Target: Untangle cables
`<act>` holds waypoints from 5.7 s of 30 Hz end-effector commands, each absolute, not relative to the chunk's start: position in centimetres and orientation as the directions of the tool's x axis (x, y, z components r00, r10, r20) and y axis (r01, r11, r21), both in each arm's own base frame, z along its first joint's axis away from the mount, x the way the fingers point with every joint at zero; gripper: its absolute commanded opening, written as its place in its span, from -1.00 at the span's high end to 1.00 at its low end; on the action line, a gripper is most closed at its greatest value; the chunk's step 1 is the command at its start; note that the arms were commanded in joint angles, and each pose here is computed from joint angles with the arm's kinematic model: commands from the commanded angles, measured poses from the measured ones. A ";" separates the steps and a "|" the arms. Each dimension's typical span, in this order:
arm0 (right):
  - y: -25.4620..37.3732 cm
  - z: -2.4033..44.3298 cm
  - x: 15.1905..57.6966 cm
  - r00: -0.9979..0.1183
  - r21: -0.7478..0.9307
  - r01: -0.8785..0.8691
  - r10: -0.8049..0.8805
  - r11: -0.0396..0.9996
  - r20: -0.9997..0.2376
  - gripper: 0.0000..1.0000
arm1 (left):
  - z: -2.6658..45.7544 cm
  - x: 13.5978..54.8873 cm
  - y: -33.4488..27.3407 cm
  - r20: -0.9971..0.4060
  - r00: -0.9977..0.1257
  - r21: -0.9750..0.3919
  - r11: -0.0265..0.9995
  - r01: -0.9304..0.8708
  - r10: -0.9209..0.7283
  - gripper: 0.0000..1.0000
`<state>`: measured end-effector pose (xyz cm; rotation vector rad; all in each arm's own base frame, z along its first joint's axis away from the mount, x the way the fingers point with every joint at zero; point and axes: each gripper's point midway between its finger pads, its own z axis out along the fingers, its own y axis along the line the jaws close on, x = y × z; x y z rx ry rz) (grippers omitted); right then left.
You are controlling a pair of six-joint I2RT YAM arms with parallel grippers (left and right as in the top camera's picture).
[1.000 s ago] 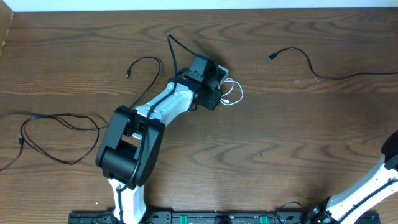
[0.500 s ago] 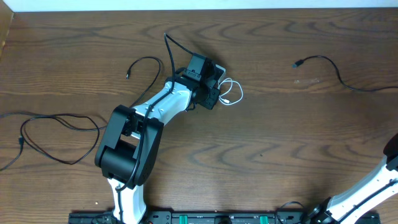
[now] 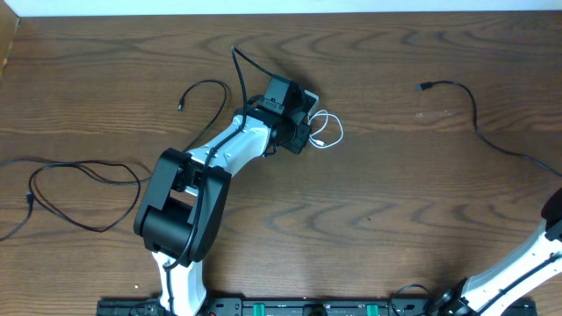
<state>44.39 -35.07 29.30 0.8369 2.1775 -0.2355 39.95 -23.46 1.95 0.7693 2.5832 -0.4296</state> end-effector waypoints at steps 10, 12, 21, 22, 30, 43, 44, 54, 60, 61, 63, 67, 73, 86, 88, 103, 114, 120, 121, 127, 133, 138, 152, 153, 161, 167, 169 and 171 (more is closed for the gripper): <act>-20.1 28.4 48.0 -0.694 0.350 0.005 0.255 0.937 -0.673 -0.98 | 2.4 40.0 -23.7 -0.467 -0.775 -0.195 0.806 0.559 0.425 0.77; -17.4 26.8 48.3 -0.740 0.351 -0.055 0.198 0.935 -0.643 -0.99 | 2.4 40.0 -23.7 -0.466 -0.778 -0.197 0.808 0.555 0.421 0.77; -8.6 16.4 48.2 -0.907 0.324 -0.120 0.030 0.938 -0.420 -0.98 | 2.4 40.0 -23.7 -0.464 -0.783 -0.201 0.811 0.549 0.415 0.78; -8.0 15.4 48.2 -0.915 0.313 -0.124 0.013 0.942 -0.403 -0.98 | 2.4 40.0 -23.7 -0.464 -0.783 -0.201 0.811 0.549 0.415 0.78; -6.5 9.8 46.7 -0.955 0.250 -0.117 -0.039 0.961 -0.293 -0.99 | 2.4 40.1 -23.8 -0.467 -0.788 -0.207 0.817 0.539 0.401 0.77; -4.5 3.6 42.6 -0.986 0.365 -0.074 -0.014 0.928 -0.164 -0.99 | 2.8 40.6 -24.1 -0.494 -0.775 -0.205 0.813 0.545 0.395 0.78; -4.9 3.4 42.5 -0.988 0.350 -0.065 -0.010 0.935 -0.155 -0.98 | 2.8 40.6 -24.1 -0.494 -0.775 -0.205 0.813 0.545 0.395 0.78; -12.5 2.3 42.2 -0.981 0.042 0.142 0.146 0.989 -0.124 -0.98 | 3.0 40.4 -25.4 -0.512 -0.754 -0.202 0.796 0.571 0.412 0.77; -16.2 2.6 43.0 -0.931 0.037 0.306 0.307 0.951 -0.199 -0.98 | 3.8 40.1 -28.0 -0.561 -0.706 -0.193 0.761 0.620 0.433 0.77; -16.9 2.6 43.0 -0.917 0.033 0.341 0.341 0.939 -0.206 -0.98 | 3.9 39.9 -28.4 -0.566 -0.699 -0.192 0.755 0.627 0.437 0.77; -18.6 2.7 42.8 -0.881 0.017 0.424 0.417 0.905 -0.223 -0.98 | 4.0 39.7 -29.2 -0.578 -0.684 -0.187 0.743 0.642 0.446 0.77; -20.0 2.8 42.4 -0.847 0.027 0.486 0.478 0.874 -0.233 -0.99 | 4.2 39.6 -29.8 -0.589 -0.672 -0.185 0.734 0.653 0.449 0.77; -18.5 3.1 43.2 -0.862 0.133 0.431 0.450 0.893 -0.233 -0.99 | 4.7 40.1 -30.2 -0.607 -0.683 -0.209 0.748 0.630 0.406 0.75; -13.6 8.3 43.1 -0.898 0.346 0.257 0.355 0.902 -0.260 -0.99 | 11.1 37.9 -28.2 -0.615 -0.677 -0.183 0.761 0.622 0.406 -0.96; -13.1 10.0 42.5 -0.897 0.344 0.249 0.349 0.905 -0.270 -0.98 | 13.2 36.8 -27.5 -0.617 -0.675 -0.181 0.762 0.622 0.405 -0.96; -3.3 21.1 41.6 -0.872 0.191 -0.080 0.024 0.978 -0.490 -0.98 | 18.4 34.0 -18.7 -0.573 -0.731 0.051 0.906 0.420 0.371 -0.96; 1.5 24.4 39.8 -0.836 0.112 -0.192 -0.102 0.975 -0.539 -0.98 | 19.9 34.1 -16.8 -0.602 -0.738 0.089 0.944 0.318 0.305 -0.96; 1.6 24.2 39.4 -0.845 0.117 -0.192 -0.103 0.974 -0.524 -0.98 | 19.6 33.8 -16.7 -0.589 -0.746 0.092 0.943 0.320 0.310 -0.96; 1.6 24.2 39.4 -0.845 0.117 -0.192 -0.103 0.974 -0.524 -0.99 | 19.6 33.8 -16.7 -0.589 -0.746 0.092 0.943 0.320 0.310 -0.96; 1.6 24.2 39.4 -0.845 0.117 -0.192 -0.103 0.974 -0.524 -0.99 | 19.6 33.8 -16.7 -0.589 -0.746 0.092 0.943 0.320 0.310 -0.96; 1.6 24.2 39.4 -0.845 0.117 -0.192 -0.103 0.974 -0.524 -0.99 | 19.6 33.8 -16.7 -0.589 -0.746 0.092 0.943 0.320 0.310 -0.96; 1.6 24.2 39.4 -0.845 0.117 -0.192 -0.103 0.974 -0.524 -0.98 | 19.7 33.8 -16.7 -0.590 -0.746 0.092 0.943 0.319 0.310 -0.96; 1.6 24.2 39.4 -0.845 0.117 -0.192 -0.103 0.974 -0.524 -0.99 | 19.6 33.5 -16.5 -0.580 -0.751 0.095 0.942 0.320 0.314 -0.96; 1.6 24.2 39.4 -0.845 0.117 -0.192 -0.103 0.974 -0.524 -0.98 | 19.7 33.5 -16.4 -0.580 -0.751 0.095 0.942 0.321 0.314 -0.96; 1.6 24.2 39.4 -0.845 0.117 -0.192 -0.103 0.974 -0.524 -0.98 | 21.0 31.7 -15.3 -0.612 -0.731 0.086 0.944 0.318 0.302 -0.96; 1.6 24.2 39.4 -0.845 0.117 -0.192 -0.103 0.974 -0.524 -0.98 | 22.6 30.9 -13.4 -0.691 -0.683 0.045 0.957 0.287 0.237 -0.96; 1.6 24.2 39.4 -0.845 0.117 -0.192 -0.103 0.974 -0.524 -0.98 | 23.0 30.7 -12.9 -0.720 -0.655 0.020 0.950 0.311 0.229 -0.96; 1.6 24.2 39.4 -0.845 0.117 -0.192 -0.103 0.974 -0.524 -0.99 | 23.5 30.6 -12.5 -0.757 -0.617 -0.007 0.942 0.336 0.215 -0.96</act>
